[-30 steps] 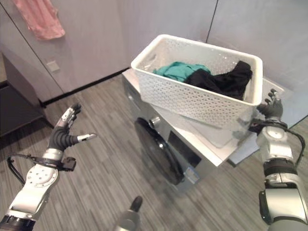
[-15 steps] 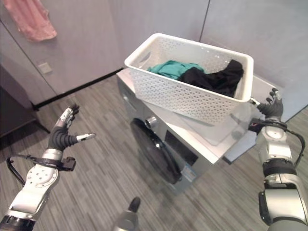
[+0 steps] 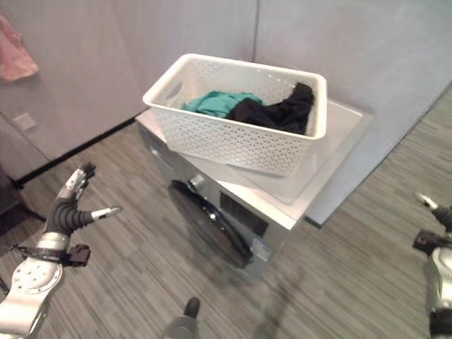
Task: Grab the laundry basket,head to the washer,open it,put in the laundry and shut it.
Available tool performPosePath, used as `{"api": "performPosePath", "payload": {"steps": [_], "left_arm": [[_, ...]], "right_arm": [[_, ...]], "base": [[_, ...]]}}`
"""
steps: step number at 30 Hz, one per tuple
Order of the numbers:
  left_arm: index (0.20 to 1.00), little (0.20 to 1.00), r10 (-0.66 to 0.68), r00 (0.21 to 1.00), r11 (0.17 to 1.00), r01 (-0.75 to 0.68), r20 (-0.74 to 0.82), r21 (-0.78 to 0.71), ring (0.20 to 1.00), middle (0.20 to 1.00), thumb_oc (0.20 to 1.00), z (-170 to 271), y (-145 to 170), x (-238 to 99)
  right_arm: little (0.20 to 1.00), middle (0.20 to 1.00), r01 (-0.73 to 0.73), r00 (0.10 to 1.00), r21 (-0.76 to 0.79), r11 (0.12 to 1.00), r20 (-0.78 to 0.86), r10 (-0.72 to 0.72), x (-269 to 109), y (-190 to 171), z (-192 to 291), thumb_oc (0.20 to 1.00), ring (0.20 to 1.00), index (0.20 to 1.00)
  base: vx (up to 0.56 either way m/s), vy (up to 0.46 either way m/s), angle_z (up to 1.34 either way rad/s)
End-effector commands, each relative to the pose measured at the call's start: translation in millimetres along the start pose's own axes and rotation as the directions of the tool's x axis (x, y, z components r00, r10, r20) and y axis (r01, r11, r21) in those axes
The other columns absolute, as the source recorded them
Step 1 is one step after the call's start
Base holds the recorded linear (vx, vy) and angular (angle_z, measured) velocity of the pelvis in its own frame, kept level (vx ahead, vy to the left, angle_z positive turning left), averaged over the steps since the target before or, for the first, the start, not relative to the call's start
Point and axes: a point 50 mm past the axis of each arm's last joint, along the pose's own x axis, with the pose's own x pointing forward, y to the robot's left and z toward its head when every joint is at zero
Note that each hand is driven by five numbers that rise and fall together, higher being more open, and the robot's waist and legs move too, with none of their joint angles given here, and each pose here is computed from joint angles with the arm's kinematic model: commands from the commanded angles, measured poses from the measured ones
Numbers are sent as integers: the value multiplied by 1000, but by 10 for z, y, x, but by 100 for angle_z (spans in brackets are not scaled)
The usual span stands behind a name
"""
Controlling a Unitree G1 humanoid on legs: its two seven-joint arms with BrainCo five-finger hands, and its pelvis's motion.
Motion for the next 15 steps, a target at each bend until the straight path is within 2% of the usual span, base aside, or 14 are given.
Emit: {"api": "performPosePath", "payload": {"steps": [1,4,7,9,10,11,15], "left_arm": [[1000,1000,-44,999,998,44,-8,-51,1000,1000,1000,-67,-55,-86],[1000,1000,-71,995,996,67,-65,-63,1000,1000,1000,-199,-133,-109],[1000,1000,-143,953,988,122,-269,-93,1000,1000,1000,-667,-394,-269],[1000,1000,-153,933,987,128,-326,-98,1000,1000,1000,-801,-445,-331],[1000,1000,-160,879,987,132,-449,-93,1000,1000,1000,-1090,-515,-477],[1000,1000,-160,880,987,131,-447,-94,1000,1000,1000,-1092,-520,-471],[1000,1000,-108,775,994,75,-622,-79,1000,1000,1000,-1518,-625,-727]], "right_arm": [[1000,1000,-86,996,-36,996,18,87,-231,183,-132,1000,1000,1000],[1000,1000,-139,987,6,990,-77,139,-412,279,-397,1000,1000,1000],[1000,1000,-217,895,129,968,-370,250,-913,607,-1144,1000,1000,1000],[1000,1000,-235,868,111,966,-424,260,-995,635,-1274,1000,1000,1000],[1000,1000,-265,816,99,959,-506,278,-1158,680,-1475,1000,1000,1000],[1000,1000,-265,817,99,959,-505,278,-1153,681,-1474,1000,1000,1000],[1000,1000,-403,677,25,915,-664,317,-1543,763,-1843,1000,1000,1000]], "base": [[-56,-27,-1],[-45,-19,-5],[-78,-16,1],[-45,-7,4],[-43,-2,1],[0,0,0],[-9,5,1]]}}
